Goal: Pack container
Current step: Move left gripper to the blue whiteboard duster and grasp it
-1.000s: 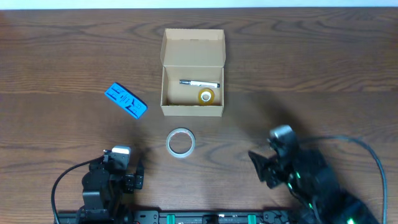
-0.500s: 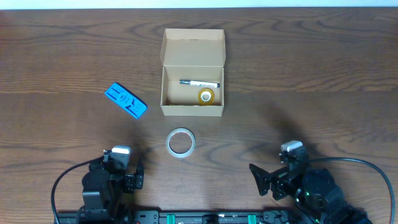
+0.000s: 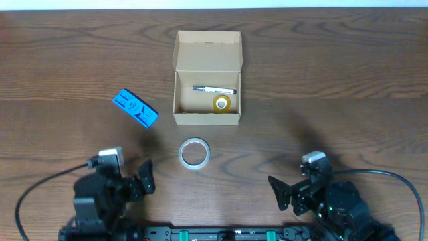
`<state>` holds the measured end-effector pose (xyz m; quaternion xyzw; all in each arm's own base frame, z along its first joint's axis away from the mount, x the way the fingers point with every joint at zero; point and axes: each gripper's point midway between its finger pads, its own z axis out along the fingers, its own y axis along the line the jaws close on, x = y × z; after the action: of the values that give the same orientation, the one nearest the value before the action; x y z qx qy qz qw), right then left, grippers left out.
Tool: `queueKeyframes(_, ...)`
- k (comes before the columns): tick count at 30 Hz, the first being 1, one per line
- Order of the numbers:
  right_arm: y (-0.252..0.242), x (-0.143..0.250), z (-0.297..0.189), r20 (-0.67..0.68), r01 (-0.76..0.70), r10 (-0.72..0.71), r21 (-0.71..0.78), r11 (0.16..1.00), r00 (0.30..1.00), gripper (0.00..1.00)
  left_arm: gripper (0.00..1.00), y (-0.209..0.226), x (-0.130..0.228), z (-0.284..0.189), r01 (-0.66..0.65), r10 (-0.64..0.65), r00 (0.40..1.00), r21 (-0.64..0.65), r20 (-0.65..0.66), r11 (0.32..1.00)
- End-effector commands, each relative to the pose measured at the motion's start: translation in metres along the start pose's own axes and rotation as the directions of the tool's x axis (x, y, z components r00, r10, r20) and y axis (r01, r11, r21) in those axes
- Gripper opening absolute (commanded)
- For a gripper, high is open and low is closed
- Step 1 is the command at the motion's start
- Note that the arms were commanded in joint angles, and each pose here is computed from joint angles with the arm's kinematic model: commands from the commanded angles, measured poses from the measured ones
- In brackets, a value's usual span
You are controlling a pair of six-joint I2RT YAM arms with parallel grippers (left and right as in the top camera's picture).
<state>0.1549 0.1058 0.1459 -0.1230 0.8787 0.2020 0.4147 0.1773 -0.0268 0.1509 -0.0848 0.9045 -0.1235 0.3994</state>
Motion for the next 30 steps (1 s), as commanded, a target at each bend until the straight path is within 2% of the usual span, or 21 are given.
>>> queueKeyframes(1, -0.002, 0.000, 0.000, 0.002, -0.015, 0.015, 0.009, 1.000, 1.000, 0.99, 0.95, -0.018, -0.019, -0.002, 0.093, -0.088, 0.992, 0.043, -0.095, 0.995)
queueKeyframes(5, -0.003, 0.004, 0.000, -0.012, -0.014, 0.015, 0.014, 1.000, 1.000, 0.99, 0.95, -0.027, -0.056, 0.002, 0.101, -0.096, 0.987, 0.030, -0.132, 0.994)
queueKeyframes(11, -0.004, 0.006, 0.000, -0.022, -0.014, 0.015, 0.018, 1.000, 1.000, 0.99, 0.95, -0.024, -0.077, 0.036, 0.108, -0.106, 0.980, 0.003, -0.171, 0.994)
queueKeyframes(13, -0.004, 0.006, 0.000, -0.022, -0.014, 0.015, 0.018, 1.000, 1.000, 0.99, 0.95, -0.024, -0.085, 0.049, 0.143, -0.141, 0.977, -0.002, -0.161, 0.990)
queueKeyframes(15, -0.004, 0.006, 0.000, -0.022, -0.014, 0.014, 0.018, 1.000, 1.000, 0.99, 0.95, -0.016, -0.094, 0.063, 0.236, -0.241, 0.961, -0.052, -0.134, 0.970)
queueKeyframes(18, -0.004, 0.006, 0.000, -0.022, -0.014, 0.014, 0.018, 1.000, 1.000, 0.99, 0.95, 0.000, -0.099, 0.081, 0.411, -0.427, 0.899, -0.150, -0.097, 0.899)
queueKeyframes(22, -0.004, 0.006, 0.000, -0.022, -0.014, 0.014, 0.018, 1.000, 1.000, 0.99, 0.96, 0.016, -0.098, 0.100, 0.624, -0.657, 0.750, -0.250, -0.076, 0.740)
queueKeyframes(24, -0.004, 0.006, 0.000, -0.022, -0.014, 0.014, 0.018, 1.000, 1.000, 0.99, 0.96, 0.020, -0.100, 0.109, 0.677, -0.718, 0.692, -0.283, -0.071, 0.680)
queueKeyframes(30, -0.004, 0.006, 0.000, -0.022, -0.014, 0.014, 0.018, 1.000, 1.000, 0.99, 0.96, 0.025, -0.117, 0.138, 0.732, -0.804, 0.590, -0.372, -0.073, 0.571)
